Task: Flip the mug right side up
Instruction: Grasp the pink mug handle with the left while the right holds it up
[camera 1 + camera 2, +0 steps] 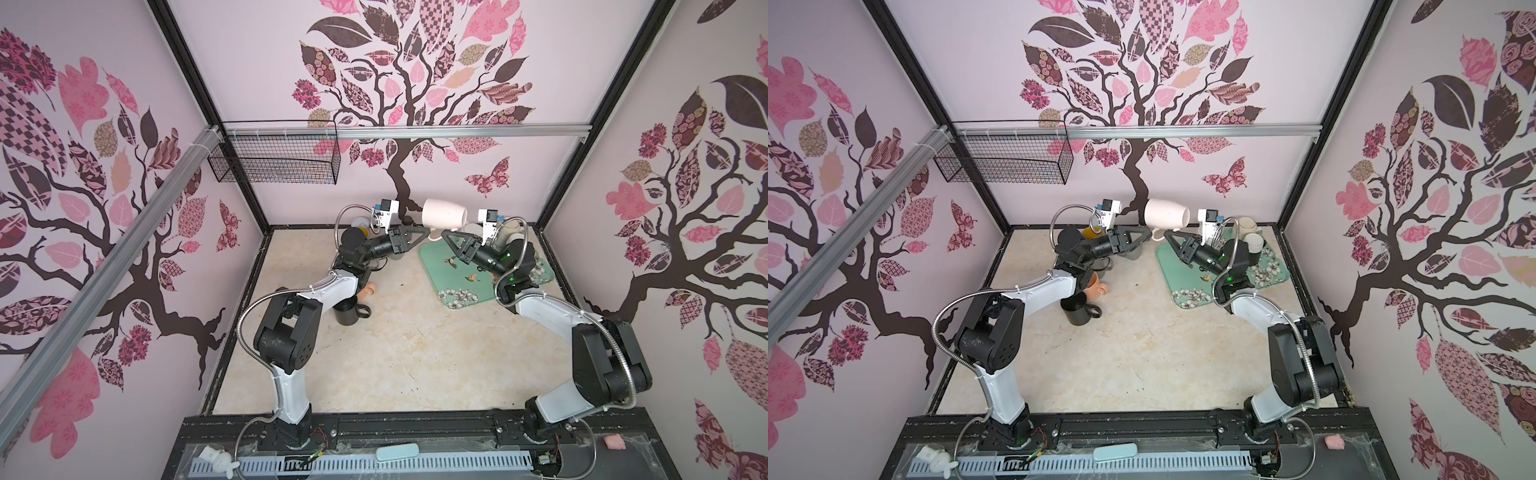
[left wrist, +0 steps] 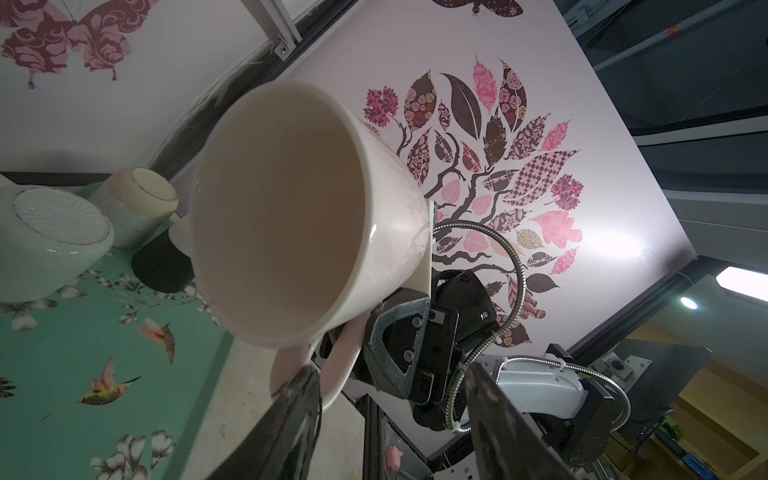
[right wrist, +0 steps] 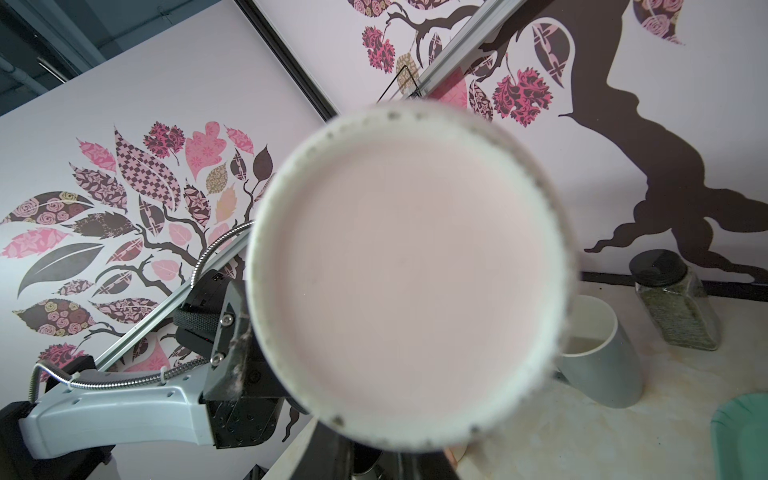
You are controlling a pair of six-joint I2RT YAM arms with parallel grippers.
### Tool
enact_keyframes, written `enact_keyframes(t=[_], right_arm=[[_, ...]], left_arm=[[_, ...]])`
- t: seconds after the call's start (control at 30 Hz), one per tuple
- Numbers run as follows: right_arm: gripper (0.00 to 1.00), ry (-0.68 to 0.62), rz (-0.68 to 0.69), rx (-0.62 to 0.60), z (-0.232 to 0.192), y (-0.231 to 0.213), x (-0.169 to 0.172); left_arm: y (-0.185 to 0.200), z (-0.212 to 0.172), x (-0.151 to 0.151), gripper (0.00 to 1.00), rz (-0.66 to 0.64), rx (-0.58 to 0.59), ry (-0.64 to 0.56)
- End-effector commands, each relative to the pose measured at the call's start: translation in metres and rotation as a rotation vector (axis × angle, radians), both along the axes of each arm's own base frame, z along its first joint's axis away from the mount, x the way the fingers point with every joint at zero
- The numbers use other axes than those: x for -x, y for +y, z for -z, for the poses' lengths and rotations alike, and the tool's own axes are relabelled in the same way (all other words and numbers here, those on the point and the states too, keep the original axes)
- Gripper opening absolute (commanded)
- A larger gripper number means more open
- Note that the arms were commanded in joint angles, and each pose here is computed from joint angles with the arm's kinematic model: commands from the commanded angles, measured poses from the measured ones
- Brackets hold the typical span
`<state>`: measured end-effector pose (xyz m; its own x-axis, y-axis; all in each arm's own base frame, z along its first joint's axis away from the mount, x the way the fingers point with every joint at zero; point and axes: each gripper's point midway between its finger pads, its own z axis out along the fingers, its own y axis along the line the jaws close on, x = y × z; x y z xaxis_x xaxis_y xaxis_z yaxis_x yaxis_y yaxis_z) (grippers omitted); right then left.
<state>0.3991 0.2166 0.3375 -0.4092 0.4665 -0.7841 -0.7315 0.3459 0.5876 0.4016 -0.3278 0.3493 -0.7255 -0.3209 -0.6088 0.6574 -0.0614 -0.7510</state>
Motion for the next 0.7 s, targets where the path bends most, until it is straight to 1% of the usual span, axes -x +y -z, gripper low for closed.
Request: enact_keyframes(t=[0.0,0.1,0.23,0.37,0.43,0.67], right_arm=[[0.00,-0.267,0.012,-0.046,-0.088,-0.005,0.035],[0.00,-0.265,0.017,-0.043,-0.089,-0.006,0.037],[0.00,-0.262,-0.001,-0.048,-0.091,-0.004,0.039],[0.00,-0.269,-0.032,-0.053,-0.094,0.001,0.044],[0.00,-0.265,-0.044,-0.049,-0.093,0.005,0.045],[0.00,-0.258,-0.073,-0.048,-0.091,0.013,0.045]], left_arm=[[0.012,0.006,-0.001,0.59,-0.051,-0.010,0.006],[0.017,0.015,-0.001,0.59,-0.086,-0.018,0.019],[0.015,0.020,-0.001,0.60,-0.074,-0.020,0.022],[0.014,0.007,-0.003,0.60,-0.054,0.016,0.006],[0.011,-0.003,-0.001,0.56,-0.027,0.033,-0.014],[-0.003,-0.025,0.015,0.55,0.054,0.055,-0.086]])
